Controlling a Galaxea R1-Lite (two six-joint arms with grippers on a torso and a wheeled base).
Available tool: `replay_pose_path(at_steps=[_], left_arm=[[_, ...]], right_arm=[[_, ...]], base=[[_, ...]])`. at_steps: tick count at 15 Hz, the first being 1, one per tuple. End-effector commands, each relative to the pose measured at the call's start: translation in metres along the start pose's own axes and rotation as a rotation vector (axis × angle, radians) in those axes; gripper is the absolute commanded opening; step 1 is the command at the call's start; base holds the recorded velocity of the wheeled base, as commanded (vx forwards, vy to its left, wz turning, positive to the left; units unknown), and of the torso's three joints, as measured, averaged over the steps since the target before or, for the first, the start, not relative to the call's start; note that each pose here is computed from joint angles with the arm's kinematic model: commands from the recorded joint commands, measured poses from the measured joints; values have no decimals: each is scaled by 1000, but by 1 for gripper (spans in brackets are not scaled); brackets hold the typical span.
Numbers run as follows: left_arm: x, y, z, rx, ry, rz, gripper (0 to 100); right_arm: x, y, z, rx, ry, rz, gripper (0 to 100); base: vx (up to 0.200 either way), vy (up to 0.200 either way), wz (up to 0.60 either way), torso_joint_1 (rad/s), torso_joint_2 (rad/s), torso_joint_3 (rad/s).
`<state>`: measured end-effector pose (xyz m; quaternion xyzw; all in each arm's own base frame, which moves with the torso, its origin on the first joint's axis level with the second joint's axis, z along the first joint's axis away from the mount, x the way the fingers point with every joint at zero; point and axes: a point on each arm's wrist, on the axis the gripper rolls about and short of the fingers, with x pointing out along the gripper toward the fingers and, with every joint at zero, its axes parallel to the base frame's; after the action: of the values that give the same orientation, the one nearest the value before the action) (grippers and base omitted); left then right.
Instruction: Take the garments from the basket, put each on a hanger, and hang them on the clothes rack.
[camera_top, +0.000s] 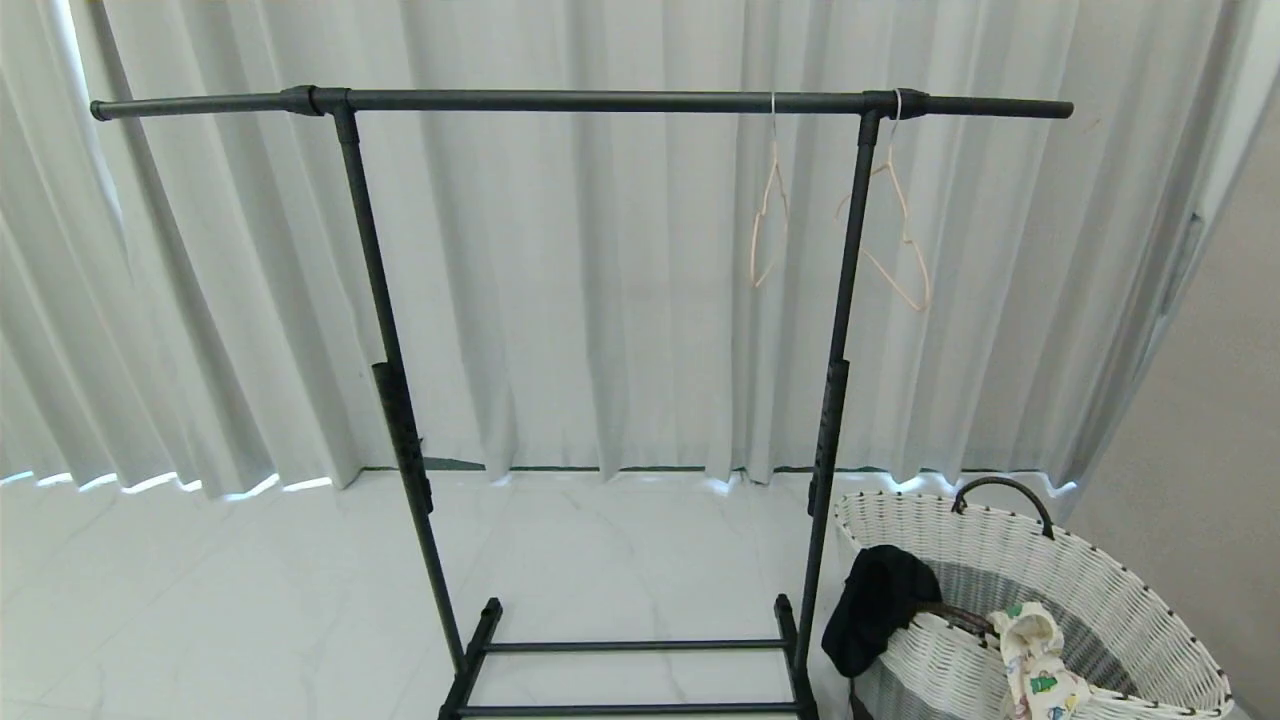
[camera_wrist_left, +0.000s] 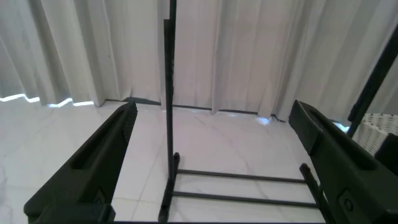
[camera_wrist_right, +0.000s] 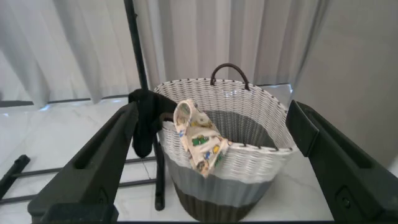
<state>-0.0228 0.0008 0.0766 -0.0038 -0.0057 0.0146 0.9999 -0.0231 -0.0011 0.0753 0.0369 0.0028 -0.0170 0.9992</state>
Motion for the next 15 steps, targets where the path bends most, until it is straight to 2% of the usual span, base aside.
replay_pose_path(at_steps=[1, 6, 12, 13, 14, 15], left_arm=[[0, 0, 0, 0, 1, 0, 100], [0, 0, 0, 0, -1, 0, 100], [0, 0, 0, 6, 1, 0, 100], [0, 0, 0, 7, 1, 0, 100], [0, 0, 0, 9, 1, 0, 100], [0, 0, 0, 9, 1, 0, 100]], right_arm=[[0, 0, 0, 1, -1, -1, 100], [0, 0, 0, 0, -1, 0, 100], [0, 0, 1, -46, -5, 0, 100], [-1, 1, 5, -55, -31, 18, 100], [-6, 3, 34, -52, -78, 82, 100], [-2, 5, 58, -57, -30, 106, 100]], base=[[200, 0, 0, -2, -2, 2], [200, 0, 0, 5, 0, 1], [0, 0, 0, 0, 0, 0], [0, 0, 0, 0, 0, 0], [0, 0, 0, 0, 0, 0], [0, 0, 0, 0, 0, 0]])
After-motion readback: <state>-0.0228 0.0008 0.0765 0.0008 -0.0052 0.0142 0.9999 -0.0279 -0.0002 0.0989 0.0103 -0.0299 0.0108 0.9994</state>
